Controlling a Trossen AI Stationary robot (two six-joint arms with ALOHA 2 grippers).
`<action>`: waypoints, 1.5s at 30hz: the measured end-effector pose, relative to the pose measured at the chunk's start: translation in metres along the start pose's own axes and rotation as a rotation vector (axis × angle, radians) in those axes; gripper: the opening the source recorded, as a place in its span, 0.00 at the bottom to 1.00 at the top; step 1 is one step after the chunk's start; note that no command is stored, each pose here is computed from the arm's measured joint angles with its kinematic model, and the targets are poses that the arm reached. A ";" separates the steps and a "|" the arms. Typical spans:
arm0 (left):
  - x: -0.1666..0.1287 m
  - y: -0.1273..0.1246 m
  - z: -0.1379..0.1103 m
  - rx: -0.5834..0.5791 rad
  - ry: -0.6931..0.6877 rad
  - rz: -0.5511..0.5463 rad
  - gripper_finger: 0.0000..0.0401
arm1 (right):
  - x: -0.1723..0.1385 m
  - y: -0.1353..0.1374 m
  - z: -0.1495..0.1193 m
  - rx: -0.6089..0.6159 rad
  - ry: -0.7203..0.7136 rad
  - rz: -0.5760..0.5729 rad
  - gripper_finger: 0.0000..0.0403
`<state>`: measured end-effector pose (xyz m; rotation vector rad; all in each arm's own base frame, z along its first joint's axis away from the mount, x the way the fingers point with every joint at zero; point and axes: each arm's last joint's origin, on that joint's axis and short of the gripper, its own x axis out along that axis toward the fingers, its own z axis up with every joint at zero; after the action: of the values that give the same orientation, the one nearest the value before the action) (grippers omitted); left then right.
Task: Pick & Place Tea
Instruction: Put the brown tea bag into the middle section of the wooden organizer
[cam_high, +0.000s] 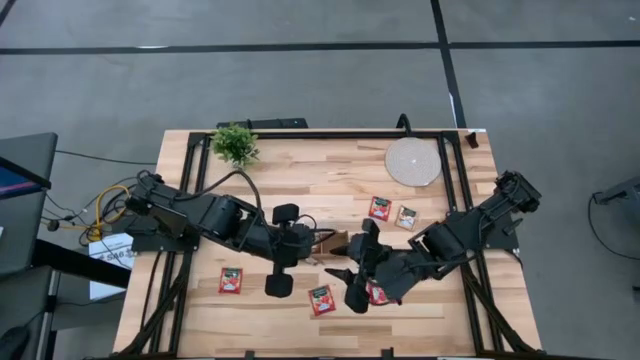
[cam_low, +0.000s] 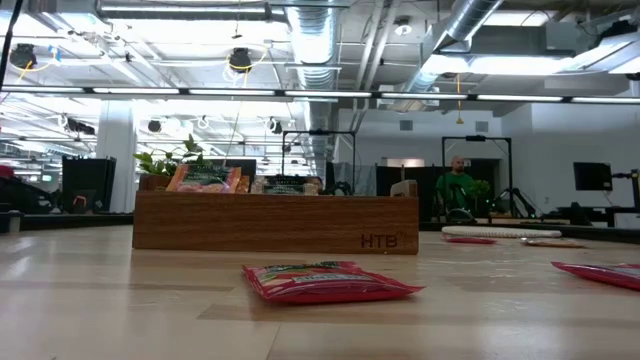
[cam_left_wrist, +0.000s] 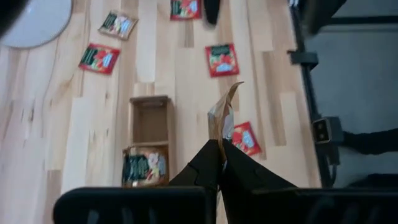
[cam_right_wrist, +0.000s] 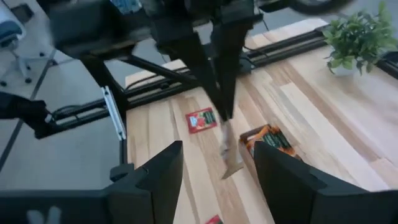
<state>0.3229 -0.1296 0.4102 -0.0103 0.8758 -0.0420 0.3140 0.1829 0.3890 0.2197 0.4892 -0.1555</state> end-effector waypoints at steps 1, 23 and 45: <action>0.000 0.000 0.001 -0.003 -0.010 -0.006 0.00 | 0.002 -0.002 0.001 0.000 0.010 0.002 0.46; 0.000 0.002 0.008 0.038 -0.087 0.043 0.00 | 0.013 -0.023 0.002 -0.029 0.122 -0.012 0.43; 0.000 0.000 0.015 0.066 -0.155 0.021 0.00 | 0.027 -0.038 0.002 0.033 0.220 -0.008 0.35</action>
<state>0.3339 -0.1298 0.4200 0.0573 0.7192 -0.0496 0.3312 0.1431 0.3709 0.2691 0.7061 -0.1480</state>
